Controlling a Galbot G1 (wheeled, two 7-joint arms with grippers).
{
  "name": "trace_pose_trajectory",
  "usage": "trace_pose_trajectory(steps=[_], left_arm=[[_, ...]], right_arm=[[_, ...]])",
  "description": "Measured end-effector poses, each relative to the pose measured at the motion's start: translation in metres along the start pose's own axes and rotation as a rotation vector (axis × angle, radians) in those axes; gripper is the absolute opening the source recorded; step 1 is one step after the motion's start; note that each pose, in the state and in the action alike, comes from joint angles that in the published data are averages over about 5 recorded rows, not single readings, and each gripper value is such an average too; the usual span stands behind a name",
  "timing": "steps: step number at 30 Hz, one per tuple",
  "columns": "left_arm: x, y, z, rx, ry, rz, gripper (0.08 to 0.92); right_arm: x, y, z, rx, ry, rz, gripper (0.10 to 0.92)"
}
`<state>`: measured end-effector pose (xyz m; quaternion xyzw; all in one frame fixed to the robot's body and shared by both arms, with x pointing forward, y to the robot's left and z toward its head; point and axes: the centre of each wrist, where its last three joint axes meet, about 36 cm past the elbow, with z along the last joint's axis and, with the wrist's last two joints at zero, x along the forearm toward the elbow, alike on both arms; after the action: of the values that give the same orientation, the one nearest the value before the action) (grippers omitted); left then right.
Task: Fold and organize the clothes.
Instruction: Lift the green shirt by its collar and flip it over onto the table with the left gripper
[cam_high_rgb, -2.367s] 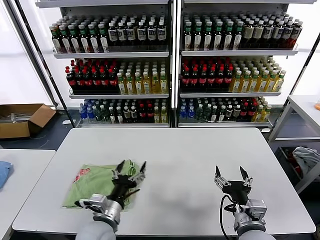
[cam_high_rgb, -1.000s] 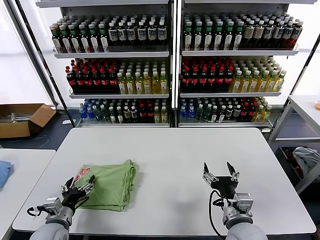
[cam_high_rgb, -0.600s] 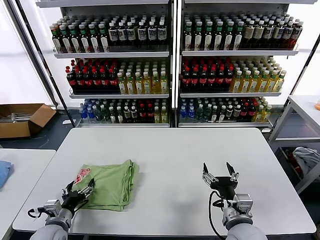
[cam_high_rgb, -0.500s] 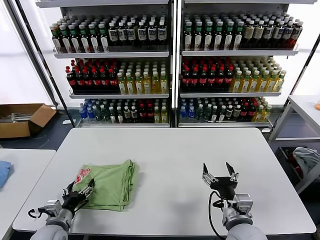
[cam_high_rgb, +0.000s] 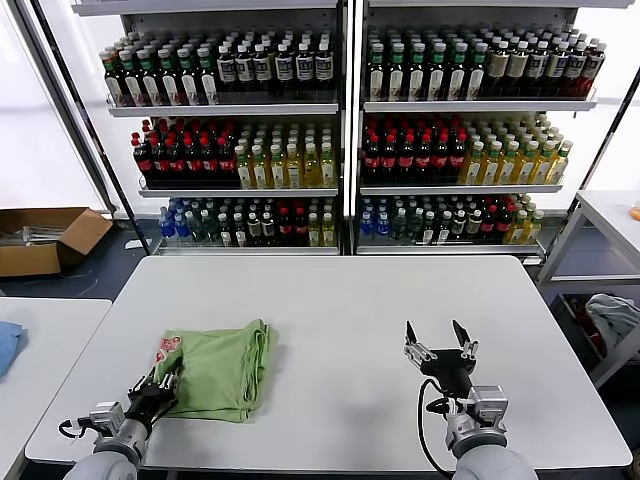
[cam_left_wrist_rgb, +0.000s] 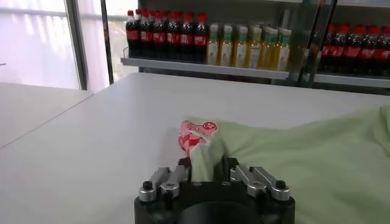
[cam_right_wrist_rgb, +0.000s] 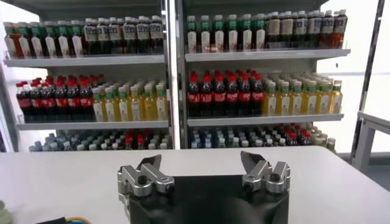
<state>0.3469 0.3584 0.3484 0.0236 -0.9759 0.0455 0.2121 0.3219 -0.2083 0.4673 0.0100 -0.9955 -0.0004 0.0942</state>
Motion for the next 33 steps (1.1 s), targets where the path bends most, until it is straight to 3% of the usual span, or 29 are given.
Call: trace_pose_trajectory(steps=[7, 14, 20, 23, 28, 33], left_arm=[[0.001, 0.013, -0.002, -0.013, -0.005, -0.032, 0.145], [0.010, 0.062, -0.024, -0.074, -0.047, -0.127, 0.135], [0.021, 0.124, -0.077, -0.178, -0.125, -0.249, 0.135], [0.028, 0.140, -0.102, -0.228, -0.160, -0.285, 0.135], [0.035, 0.133, -0.124, -0.289, -0.198, -0.280, 0.135], [0.032, 0.088, -0.115, -0.321, -0.202, -0.197, 0.135]], right_arm=[[-0.001, -0.001, -0.001, 0.006, -0.005, 0.002, 0.823], [-0.005, 0.001, -0.002, 0.001, -0.007, -0.002, 0.823], [-0.006, 0.003, -0.002, -0.005, -0.006, -0.004, 0.823], [-0.006, 0.003, -0.001, -0.007, -0.005, 0.001, 0.823], [-0.002, 0.000, -0.002, -0.009, -0.006, 0.013, 0.823], [0.002, -0.003, -0.001, -0.012, -0.007, 0.030, 0.823]])
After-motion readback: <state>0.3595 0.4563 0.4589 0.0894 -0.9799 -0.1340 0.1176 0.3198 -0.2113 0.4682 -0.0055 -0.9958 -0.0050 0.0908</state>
